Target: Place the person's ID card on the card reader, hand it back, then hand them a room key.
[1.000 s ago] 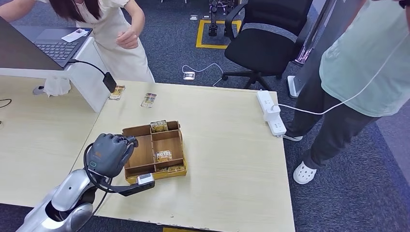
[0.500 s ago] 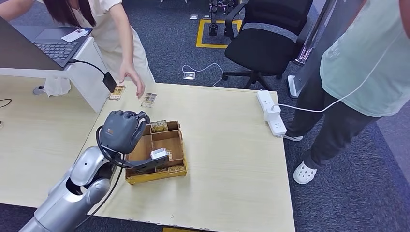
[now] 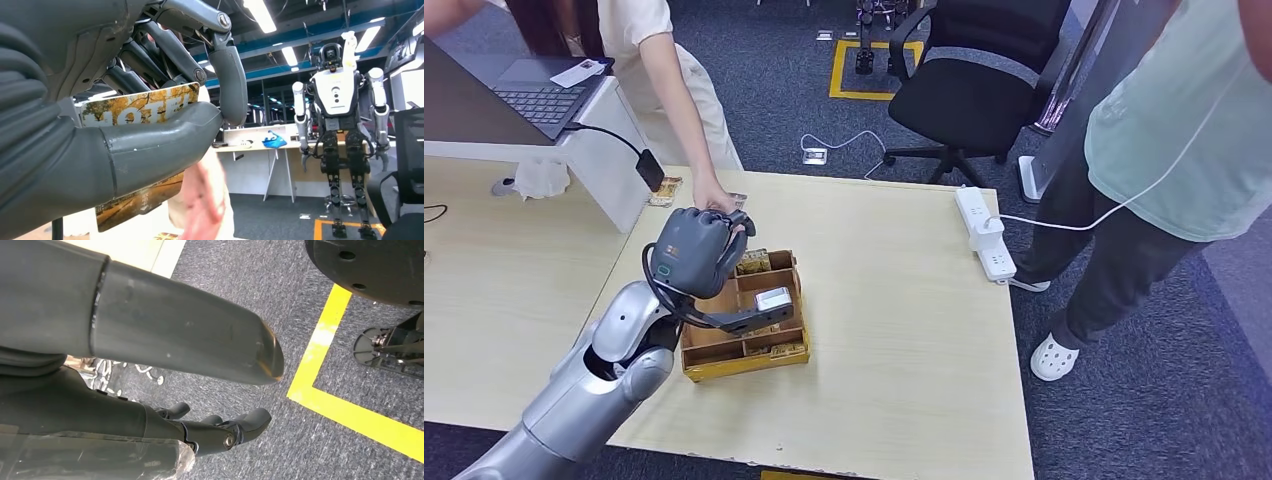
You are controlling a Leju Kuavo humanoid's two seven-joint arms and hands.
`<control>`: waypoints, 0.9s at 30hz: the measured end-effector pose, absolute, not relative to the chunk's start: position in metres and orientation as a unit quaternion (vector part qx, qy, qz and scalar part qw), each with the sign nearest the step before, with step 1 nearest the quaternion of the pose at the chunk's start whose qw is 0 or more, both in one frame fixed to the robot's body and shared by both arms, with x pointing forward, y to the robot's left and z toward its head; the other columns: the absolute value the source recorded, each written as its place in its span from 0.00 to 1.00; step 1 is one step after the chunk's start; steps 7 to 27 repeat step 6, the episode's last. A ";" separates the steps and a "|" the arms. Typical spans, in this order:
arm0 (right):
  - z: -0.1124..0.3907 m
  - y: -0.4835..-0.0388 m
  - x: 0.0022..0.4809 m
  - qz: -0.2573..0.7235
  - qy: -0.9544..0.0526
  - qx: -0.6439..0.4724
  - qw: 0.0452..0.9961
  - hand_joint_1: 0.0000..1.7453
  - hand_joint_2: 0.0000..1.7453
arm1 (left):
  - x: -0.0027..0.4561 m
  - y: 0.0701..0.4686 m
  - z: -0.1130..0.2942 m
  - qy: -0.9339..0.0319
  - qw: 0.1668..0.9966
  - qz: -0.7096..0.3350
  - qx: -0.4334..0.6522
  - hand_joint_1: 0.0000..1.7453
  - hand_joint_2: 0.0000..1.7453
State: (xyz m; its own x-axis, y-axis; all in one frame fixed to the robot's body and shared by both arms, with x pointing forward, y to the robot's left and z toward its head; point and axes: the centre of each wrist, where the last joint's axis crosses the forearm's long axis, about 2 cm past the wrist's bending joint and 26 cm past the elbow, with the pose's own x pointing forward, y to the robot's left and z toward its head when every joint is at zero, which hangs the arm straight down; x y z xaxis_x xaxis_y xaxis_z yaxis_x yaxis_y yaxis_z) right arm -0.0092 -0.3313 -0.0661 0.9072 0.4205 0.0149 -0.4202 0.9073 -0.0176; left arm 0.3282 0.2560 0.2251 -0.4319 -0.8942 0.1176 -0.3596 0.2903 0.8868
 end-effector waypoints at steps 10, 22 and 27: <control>-0.067 -0.330 -0.010 0.217 -0.008 -0.008 0.976 0.00 0.00 | 0.332 0.252 0.227 -0.738 0.319 -0.416 0.424 1.00 1.00; -0.067 -0.330 -0.010 0.217 -0.008 -0.008 0.976 0.00 0.00 | 0.332 0.252 0.227 -0.738 0.319 -0.416 0.424 1.00 1.00; -0.067 -0.330 -0.010 0.217 -0.008 -0.008 0.976 0.00 0.00 | 0.332 0.252 0.227 -0.738 0.319 -0.416 0.424 1.00 1.00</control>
